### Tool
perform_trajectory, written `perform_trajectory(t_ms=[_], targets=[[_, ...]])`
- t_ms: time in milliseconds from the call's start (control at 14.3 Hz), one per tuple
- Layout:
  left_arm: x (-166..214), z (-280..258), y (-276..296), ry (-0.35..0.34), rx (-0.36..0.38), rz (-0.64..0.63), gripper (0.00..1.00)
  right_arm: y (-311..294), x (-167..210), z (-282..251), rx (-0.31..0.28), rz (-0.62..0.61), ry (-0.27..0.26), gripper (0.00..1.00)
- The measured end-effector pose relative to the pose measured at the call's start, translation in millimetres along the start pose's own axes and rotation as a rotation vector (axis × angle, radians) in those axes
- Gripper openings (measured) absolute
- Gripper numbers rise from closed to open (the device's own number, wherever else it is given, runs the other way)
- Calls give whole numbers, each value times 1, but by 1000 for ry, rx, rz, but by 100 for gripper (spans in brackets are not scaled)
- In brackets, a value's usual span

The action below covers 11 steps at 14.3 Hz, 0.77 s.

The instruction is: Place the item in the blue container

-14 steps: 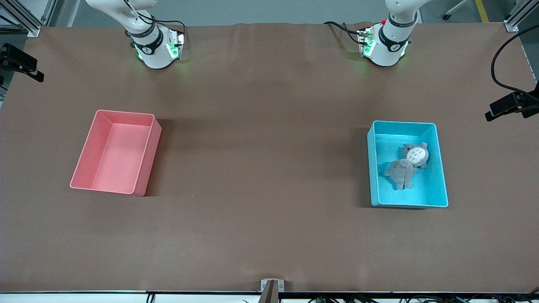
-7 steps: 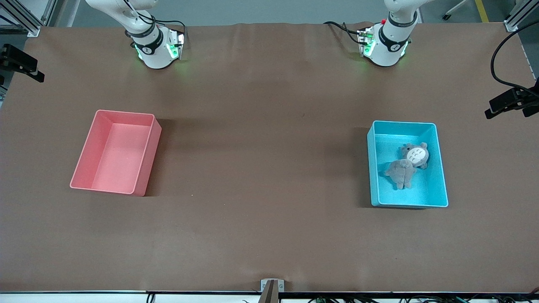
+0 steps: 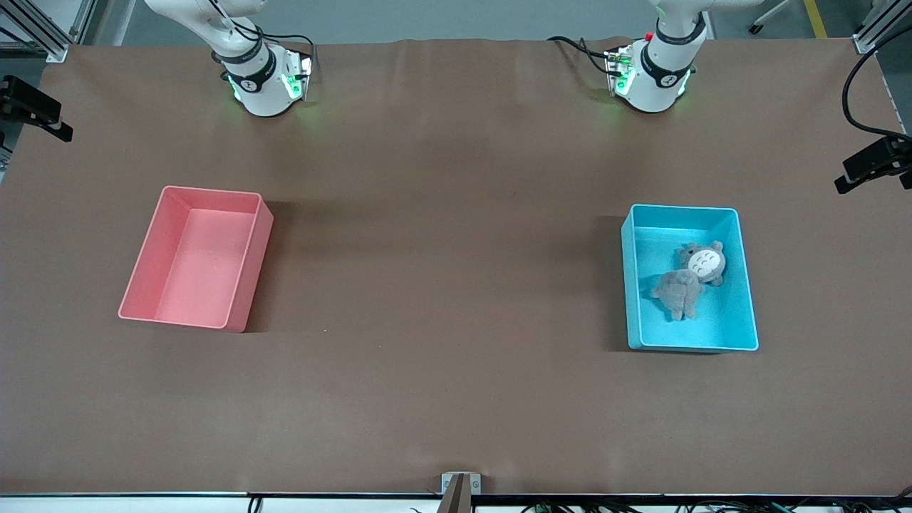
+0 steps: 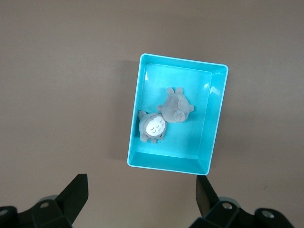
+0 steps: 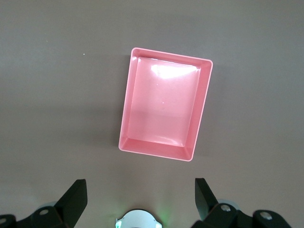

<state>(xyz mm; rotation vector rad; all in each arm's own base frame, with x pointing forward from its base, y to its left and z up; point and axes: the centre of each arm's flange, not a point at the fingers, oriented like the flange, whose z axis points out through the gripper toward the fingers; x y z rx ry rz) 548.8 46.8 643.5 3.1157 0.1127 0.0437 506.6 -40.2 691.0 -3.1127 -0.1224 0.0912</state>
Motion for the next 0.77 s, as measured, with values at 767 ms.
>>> perform_trajectory(t_ms=[767], targets=[[0,0,7,-1,-1,14,100,1,-1,1,2,9,-7,100]])
